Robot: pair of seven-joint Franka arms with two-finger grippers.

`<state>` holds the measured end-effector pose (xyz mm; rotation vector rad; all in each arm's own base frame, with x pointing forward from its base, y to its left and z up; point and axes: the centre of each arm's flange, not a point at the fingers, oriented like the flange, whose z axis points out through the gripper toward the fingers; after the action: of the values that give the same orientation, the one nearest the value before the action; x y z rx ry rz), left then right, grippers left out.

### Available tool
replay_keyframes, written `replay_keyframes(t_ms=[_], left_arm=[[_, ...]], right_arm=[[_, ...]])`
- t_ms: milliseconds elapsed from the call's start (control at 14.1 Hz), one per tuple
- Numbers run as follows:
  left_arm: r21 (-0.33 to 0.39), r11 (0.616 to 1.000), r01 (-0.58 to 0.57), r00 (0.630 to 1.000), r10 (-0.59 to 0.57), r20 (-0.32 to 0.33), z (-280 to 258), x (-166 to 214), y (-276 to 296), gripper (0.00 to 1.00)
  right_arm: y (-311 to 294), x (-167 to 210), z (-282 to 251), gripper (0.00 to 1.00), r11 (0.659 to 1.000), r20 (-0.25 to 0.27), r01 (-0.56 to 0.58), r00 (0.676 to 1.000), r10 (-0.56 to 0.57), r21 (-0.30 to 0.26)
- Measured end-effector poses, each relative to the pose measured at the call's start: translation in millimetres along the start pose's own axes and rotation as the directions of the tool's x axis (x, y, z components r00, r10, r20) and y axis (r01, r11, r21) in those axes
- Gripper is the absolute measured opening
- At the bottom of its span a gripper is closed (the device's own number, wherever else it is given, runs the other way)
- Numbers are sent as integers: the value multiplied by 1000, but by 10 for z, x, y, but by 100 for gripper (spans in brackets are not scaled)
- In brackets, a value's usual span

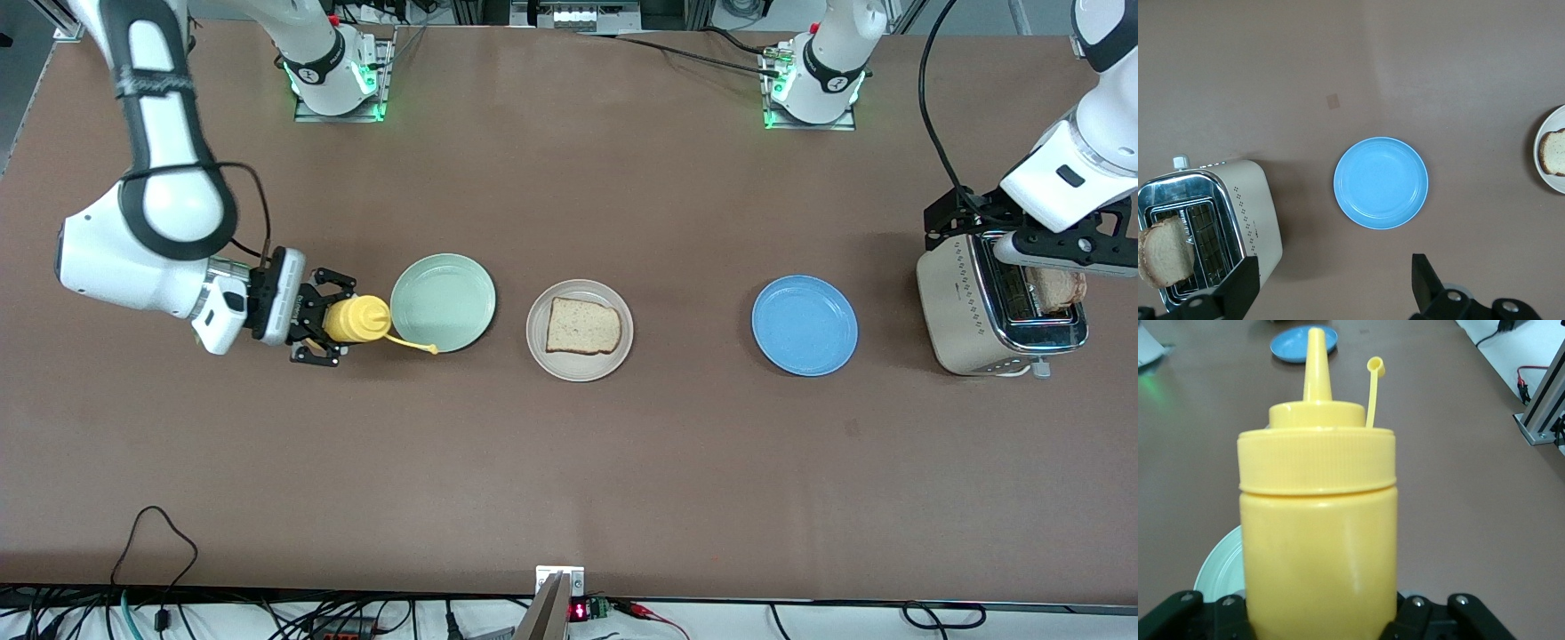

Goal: Make sandwich in beige plate with both arms
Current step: 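Carry the mustard bottle back beside the green plate with the right gripper, then set the mustard bottle upright and open the right gripper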

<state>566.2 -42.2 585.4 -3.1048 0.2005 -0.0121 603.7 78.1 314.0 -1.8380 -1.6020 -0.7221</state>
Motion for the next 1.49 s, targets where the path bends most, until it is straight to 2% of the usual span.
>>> replay_keyframes(t_ms=[142,284,498,711,924,1493], left_arm=[[0,1000,0,1000,0,0,0,0,0,100],[0,1000,0,1000,0,0,0,0,0,100],[0,1000,0,1000,0,0,0,0,0,100],[0,1000,0,1000,0,0,0,0,0,100],[0,1000,0,1000,0,0,0,0,0,100],[0,1000,0,1000,0,0,0,0,0,100]], right_arm=[[-55,-404,-12,41,1000,-127,-9,992,13,30],[-83,-823,22,41,998,-256,-33,966,46,55],[-170,-1415,235,41,996,-429,-40,900,71,82],[-300,-1850,463,41,995,-547,-27,834,78,101],[-392,-2098,581,41,995,-601,-15,796,73,102],[-471,-2346,704,40,997,-604,14,796,34,76]])
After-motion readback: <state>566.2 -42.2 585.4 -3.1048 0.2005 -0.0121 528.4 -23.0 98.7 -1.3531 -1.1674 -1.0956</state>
